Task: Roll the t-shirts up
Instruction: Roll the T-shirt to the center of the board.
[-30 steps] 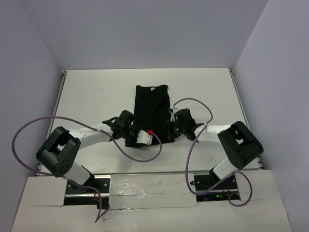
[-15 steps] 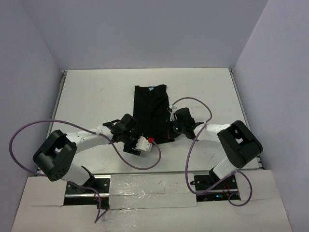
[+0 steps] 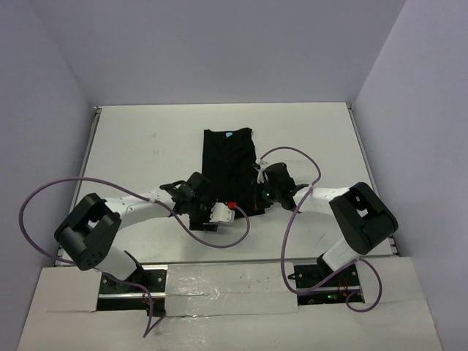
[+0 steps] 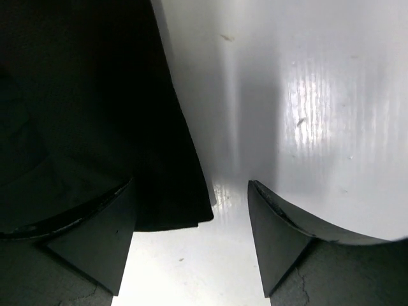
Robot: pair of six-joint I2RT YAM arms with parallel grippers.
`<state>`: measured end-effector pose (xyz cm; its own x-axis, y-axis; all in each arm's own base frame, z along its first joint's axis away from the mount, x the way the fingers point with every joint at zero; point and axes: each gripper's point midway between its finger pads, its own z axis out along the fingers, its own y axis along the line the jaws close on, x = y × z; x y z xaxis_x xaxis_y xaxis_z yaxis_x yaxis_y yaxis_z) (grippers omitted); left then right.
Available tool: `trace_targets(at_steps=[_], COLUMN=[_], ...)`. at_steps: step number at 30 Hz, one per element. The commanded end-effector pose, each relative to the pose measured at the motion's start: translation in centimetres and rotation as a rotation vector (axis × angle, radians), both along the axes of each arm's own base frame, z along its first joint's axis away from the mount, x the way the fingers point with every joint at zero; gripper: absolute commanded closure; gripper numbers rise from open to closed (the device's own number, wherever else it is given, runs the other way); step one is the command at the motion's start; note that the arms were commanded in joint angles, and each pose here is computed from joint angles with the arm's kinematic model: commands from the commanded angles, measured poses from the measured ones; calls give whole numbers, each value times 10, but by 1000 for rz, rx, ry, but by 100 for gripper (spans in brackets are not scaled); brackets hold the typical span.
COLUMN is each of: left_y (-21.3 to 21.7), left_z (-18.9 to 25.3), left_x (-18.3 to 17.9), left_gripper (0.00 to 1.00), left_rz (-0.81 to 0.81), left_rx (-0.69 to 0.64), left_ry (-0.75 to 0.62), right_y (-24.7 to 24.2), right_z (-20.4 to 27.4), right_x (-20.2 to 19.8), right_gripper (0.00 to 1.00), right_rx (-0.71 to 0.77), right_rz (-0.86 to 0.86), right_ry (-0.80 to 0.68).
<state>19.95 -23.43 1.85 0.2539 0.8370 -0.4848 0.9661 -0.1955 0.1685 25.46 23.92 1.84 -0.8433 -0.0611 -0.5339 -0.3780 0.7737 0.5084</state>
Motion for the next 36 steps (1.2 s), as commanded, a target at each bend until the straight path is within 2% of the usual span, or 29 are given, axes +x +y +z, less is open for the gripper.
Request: trace_targets(at_steps=[1,4,7,10,11,13,16,19,20,23,29,31,32,33,36], left_y=[-8,-6,-8,-8,-7,-8,-10,-14,-19,-17,-15,-18,-16,-17,-18], left_z=[-3,-9,-12,-15,-17,-17,-16,-7,-1,6,23,29,33,35,38], left_x=[21,28,39,42,41,39,30,25,26,23,9,5,6,5,3], left_gripper=[24,26,34,59,79,99,100,100,100,100,100,100,100,100,100], left_rz=[73,117,148,149,149,149,140,140,138,135,63,49,49,44,42], left_rx=[2,19,17,16,19,14,0,-41,-70,-80,-113,-141,-146,-152,-164], left_ry=[-95,-132,-185,-205,-203,-189,-111,-10,19,92,238,292,310,321,349], right_y=[-6,-6,-7,-5,-5,-4,-3,9,12,15,1,0,-2,4,8], right_z=[1,2,0,0,3,6,23,51,59,71,89,98,87,87,88], right_x=[5,4,1,-2,-1,-1,2,0,0,-6,-23,-31,-41,-51,-57], right_gripper=[100,100,100,100,100,100,97,87,79,70,65,63,60,58,51], right_rx=[-39,-37,-41,-36,-31,-37,-69,-12,1,0,-110,-157,-181,-209,-251], right_rz=[-7,0,12,31,35,68,142,228,248,307,454,547,598,696,758], right_ry=[-21,-26,-23,-23,-31,-63,-158,-281,-295,-329,-496,-634,-664,-758,-935])
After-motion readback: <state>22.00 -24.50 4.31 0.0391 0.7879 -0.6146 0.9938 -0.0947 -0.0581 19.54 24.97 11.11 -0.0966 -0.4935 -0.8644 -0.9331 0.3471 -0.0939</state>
